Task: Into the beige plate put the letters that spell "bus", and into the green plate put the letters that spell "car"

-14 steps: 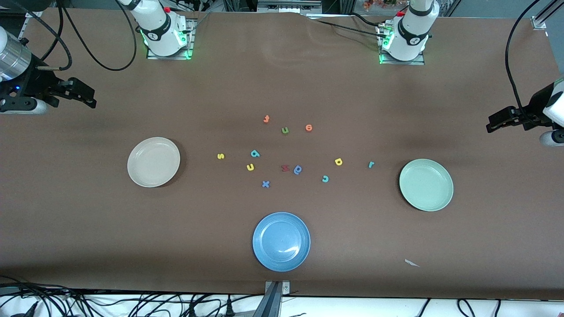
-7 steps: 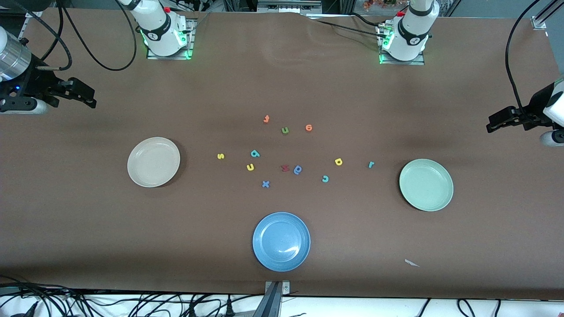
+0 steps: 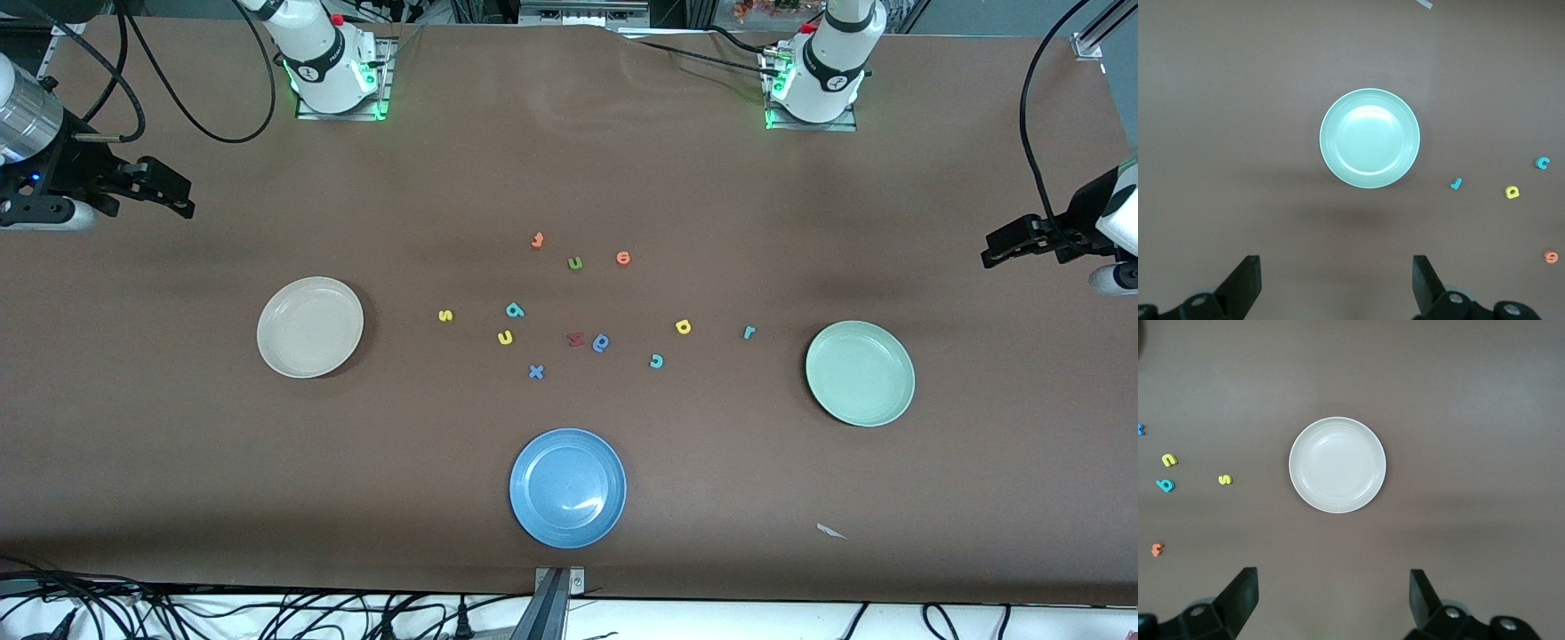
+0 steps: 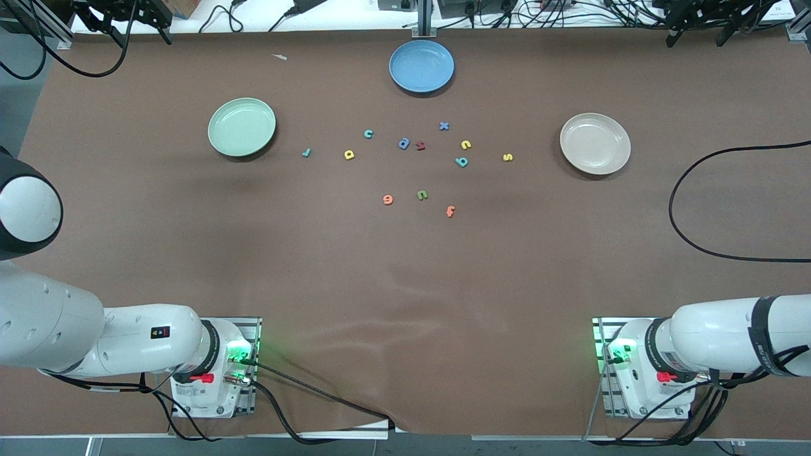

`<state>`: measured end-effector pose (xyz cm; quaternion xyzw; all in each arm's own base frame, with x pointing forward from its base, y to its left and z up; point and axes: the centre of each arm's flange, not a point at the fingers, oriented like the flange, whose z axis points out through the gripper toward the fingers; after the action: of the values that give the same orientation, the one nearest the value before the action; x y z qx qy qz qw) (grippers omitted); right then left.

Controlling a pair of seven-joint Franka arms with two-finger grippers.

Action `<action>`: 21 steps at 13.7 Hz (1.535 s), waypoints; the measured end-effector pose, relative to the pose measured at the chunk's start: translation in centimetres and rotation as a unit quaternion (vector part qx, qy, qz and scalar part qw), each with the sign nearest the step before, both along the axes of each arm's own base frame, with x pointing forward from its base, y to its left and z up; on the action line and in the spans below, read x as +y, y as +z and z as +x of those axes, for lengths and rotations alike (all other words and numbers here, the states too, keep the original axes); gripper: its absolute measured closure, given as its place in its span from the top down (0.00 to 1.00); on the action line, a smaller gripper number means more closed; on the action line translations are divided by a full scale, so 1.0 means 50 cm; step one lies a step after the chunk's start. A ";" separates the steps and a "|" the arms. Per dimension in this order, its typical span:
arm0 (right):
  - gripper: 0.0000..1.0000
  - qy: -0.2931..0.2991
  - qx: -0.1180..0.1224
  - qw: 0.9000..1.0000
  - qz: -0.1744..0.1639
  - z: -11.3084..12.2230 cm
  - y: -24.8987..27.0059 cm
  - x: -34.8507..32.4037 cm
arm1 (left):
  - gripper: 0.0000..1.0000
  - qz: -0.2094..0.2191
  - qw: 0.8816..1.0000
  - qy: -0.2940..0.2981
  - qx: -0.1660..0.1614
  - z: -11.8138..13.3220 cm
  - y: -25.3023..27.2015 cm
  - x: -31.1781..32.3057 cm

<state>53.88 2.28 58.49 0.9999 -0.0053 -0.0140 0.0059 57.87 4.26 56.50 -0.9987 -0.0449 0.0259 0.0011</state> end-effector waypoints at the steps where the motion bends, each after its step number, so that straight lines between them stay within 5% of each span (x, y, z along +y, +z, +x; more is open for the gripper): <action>1: 1.00 0.000 0.000 1.000 0.000 0.000 0.000 0.000 | 1.00 0.000 1.000 0.000 0.000 0.000 0.000 0.000; 9: 1.00 0.008 0.001 1.000 0.000 -0.001 0.000 0.016 | 1.00 0.000 1.000 0.000 0.000 0.000 0.000 0.000; 13: 1.00 0.039 0.024 0.999 -0.003 -0.005 -0.026 0.085 | 1.00 -0.001 1.000 -0.003 0.006 0.009 -0.021 -0.005; 17: 1.00 0.056 0.072 0.996 -0.004 0.014 -0.116 0.135 | 1.00 -0.009 1.000 -0.011 0.020 0.063 -0.135 -0.084; 21: 1.00 0.028 0.070 0.997 -0.005 0.049 -0.276 0.244 | 1.00 -0.020 1.000 -0.006 0.006 0.082 -0.303 -0.220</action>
<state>56.34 14.51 44.68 0.9962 0.0232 -0.0835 0.0120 61.97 -6.72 41.37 -0.9985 -0.0385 0.0328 -0.0188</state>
